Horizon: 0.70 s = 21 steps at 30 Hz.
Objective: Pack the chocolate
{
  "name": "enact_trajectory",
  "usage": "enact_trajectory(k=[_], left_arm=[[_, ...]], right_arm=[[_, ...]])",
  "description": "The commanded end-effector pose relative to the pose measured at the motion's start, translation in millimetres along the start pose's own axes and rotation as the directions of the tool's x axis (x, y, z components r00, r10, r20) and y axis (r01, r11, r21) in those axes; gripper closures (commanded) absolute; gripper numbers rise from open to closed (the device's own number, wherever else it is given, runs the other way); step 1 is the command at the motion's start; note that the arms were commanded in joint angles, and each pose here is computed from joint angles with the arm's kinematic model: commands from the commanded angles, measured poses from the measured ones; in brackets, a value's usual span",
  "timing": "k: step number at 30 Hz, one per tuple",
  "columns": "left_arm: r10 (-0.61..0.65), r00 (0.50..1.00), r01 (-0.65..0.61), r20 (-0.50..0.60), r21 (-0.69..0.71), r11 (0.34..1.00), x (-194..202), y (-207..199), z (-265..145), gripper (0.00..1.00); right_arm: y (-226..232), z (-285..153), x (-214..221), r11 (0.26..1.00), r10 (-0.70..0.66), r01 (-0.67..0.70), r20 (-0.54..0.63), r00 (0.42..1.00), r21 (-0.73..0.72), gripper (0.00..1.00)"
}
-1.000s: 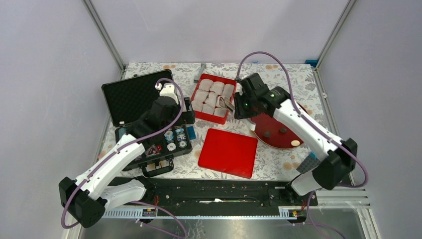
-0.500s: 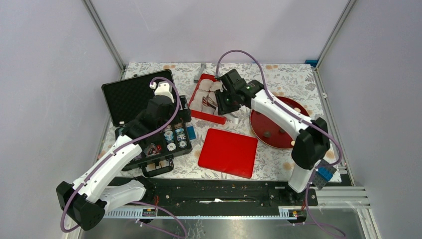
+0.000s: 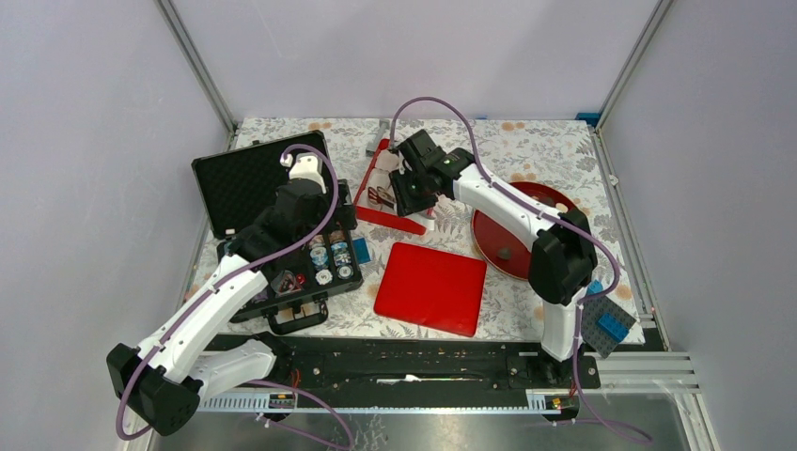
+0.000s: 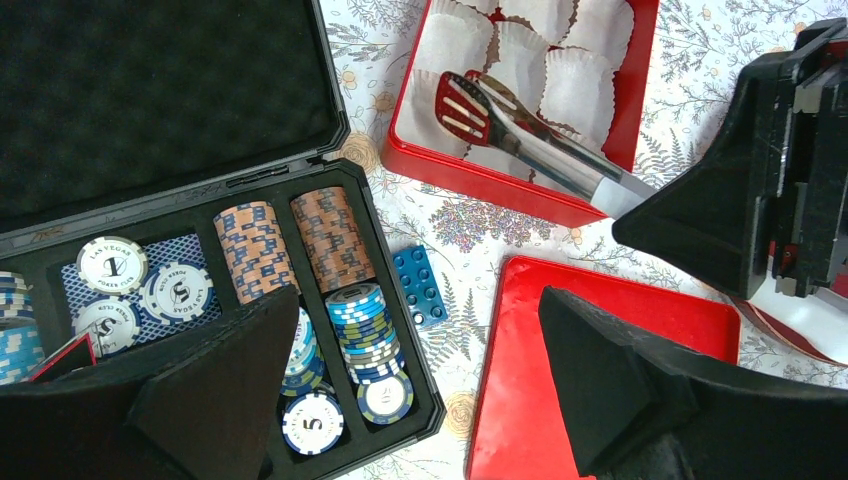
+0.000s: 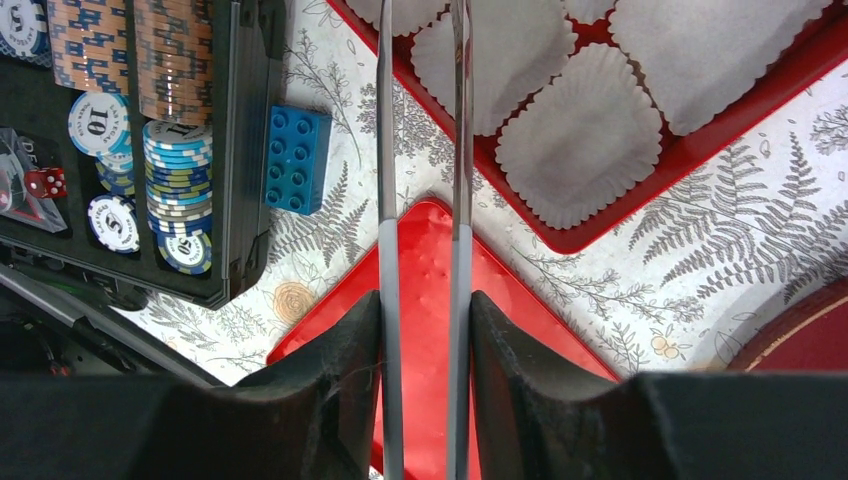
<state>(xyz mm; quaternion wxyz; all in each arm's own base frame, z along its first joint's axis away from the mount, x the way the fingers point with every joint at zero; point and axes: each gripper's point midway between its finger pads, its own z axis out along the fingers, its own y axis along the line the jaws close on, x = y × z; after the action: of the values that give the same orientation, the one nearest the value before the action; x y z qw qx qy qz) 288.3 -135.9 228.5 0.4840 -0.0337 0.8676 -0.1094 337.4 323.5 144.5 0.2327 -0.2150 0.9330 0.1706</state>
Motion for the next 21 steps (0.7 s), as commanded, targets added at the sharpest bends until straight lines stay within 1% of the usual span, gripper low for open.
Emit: enact_trajectory(k=[1,3,8,12,15,17,19,21], left_arm=[[-0.006,0.998,0.006,0.066,0.01,1.0,-24,-2,-7,0.01],[-0.005,0.998,0.004,0.07,0.013,1.0,-25,-3,-8,0.01],[-0.008,0.997,0.007,0.076,0.015,1.0,-26,-2,-11,0.01],[-0.016,0.997,0.014,0.075,0.027,1.0,-26,-4,-12,0.01],[-0.022,0.997,0.019,0.07,0.036,0.999,-25,-5,-13,0.01],[-0.022,0.997,0.019,0.067,0.039,0.999,-24,-6,-13,0.01],[-0.021,0.998,0.018,0.064,0.039,0.999,-23,-6,-12,0.01],[-0.017,0.998,0.015,0.065,0.039,0.999,-24,-6,-12,0.01]], right_arm=[[21,-7,-22,0.998,-0.025,0.028,0.064,0.998,-0.058,0.56],[22,-8,-22,0.998,-0.025,0.028,0.065,0.998,-0.057,0.53],[24,-11,-25,0.998,-0.029,0.033,0.075,0.997,-0.051,0.52],[24,-22,-32,0.999,-0.032,0.036,0.11,0.993,-0.034,0.6],[25,-32,-37,0.999,-0.03,0.035,0.138,0.99,-0.031,0.64],[26,-41,-40,0.999,-0.029,0.034,0.157,0.987,-0.027,0.68],[22,-50,-41,1.0,-0.027,0.028,0.179,0.984,-0.006,0.73],[12,-63,-41,0.999,-0.027,0.019,0.209,0.978,0.041,0.75]])
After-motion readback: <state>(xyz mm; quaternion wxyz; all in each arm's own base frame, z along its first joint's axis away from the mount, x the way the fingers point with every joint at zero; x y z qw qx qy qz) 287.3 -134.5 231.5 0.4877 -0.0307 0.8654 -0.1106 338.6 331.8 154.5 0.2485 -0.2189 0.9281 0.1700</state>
